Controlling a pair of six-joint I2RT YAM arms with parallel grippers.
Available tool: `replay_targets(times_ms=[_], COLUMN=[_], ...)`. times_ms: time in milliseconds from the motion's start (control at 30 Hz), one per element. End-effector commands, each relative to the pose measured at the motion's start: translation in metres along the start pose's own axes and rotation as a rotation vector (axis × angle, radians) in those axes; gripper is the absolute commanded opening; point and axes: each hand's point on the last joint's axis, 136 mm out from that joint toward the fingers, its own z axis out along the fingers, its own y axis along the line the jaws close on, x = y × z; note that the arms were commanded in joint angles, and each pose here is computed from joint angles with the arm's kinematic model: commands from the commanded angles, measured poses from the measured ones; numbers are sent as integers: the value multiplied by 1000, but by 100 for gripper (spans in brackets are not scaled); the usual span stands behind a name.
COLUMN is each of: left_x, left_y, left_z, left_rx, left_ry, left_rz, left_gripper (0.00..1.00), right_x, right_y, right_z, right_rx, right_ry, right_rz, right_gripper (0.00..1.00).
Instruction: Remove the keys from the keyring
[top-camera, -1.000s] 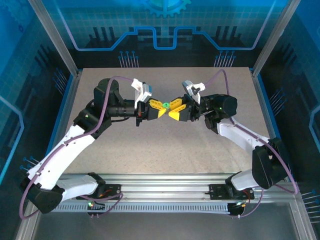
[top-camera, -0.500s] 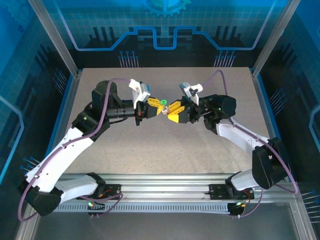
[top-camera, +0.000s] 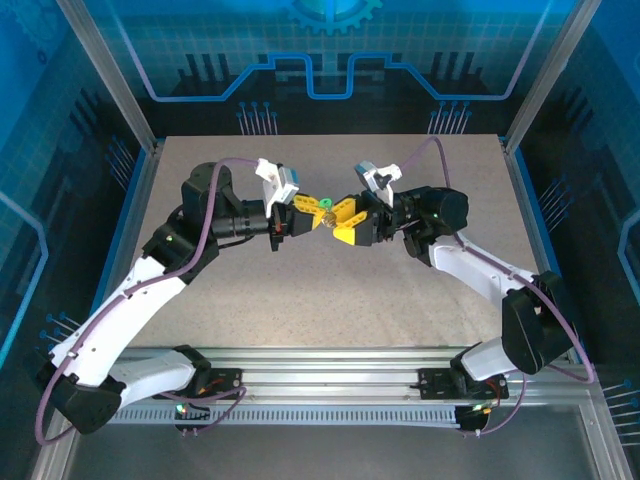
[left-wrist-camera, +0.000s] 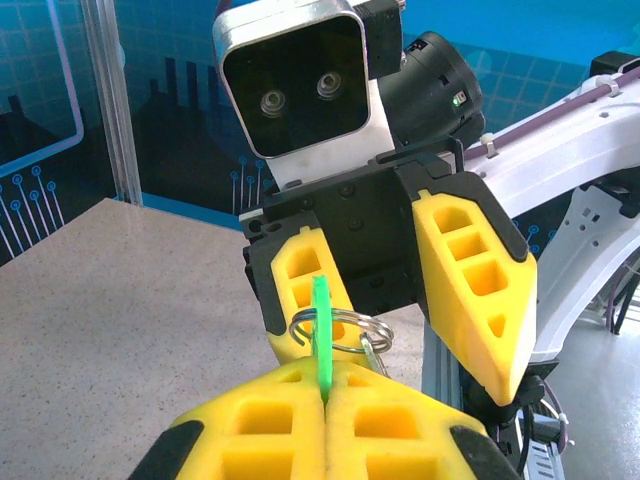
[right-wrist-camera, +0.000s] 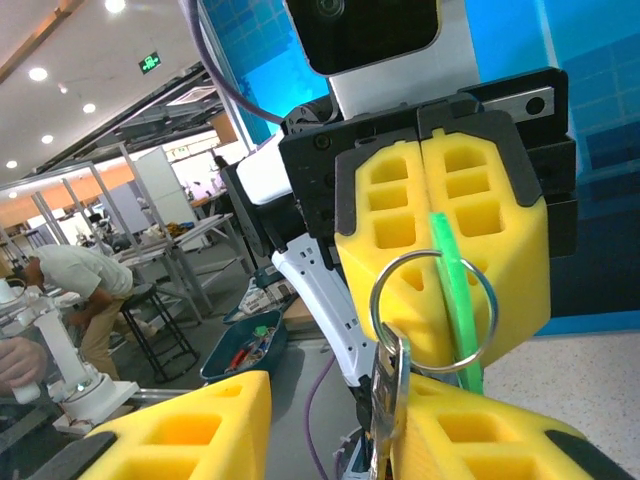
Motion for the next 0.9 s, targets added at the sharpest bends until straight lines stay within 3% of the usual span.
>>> replay_targets(times_ms=[0,367,667,867], left_x=[-5,-3,-1,8], left_y=[-4,-2,4,16], left_z=[-5,-2,-5,-16], left_rx=[2,-8,-67,-171], left_ry=[-26,-27,-42,-47], left_rz=[18,13,30,41], left_gripper=[0,0,0,0], right_x=[-15,-18,-21,-12], right_y=[5,-7,-17,-30], right_z=[3,5,1,-10], right_rx=[-4,41,111,262], right_ry=[-36,-43,-49,14], right_rz=[-46,-10,19,94], right_gripper=[36,25,0,0])
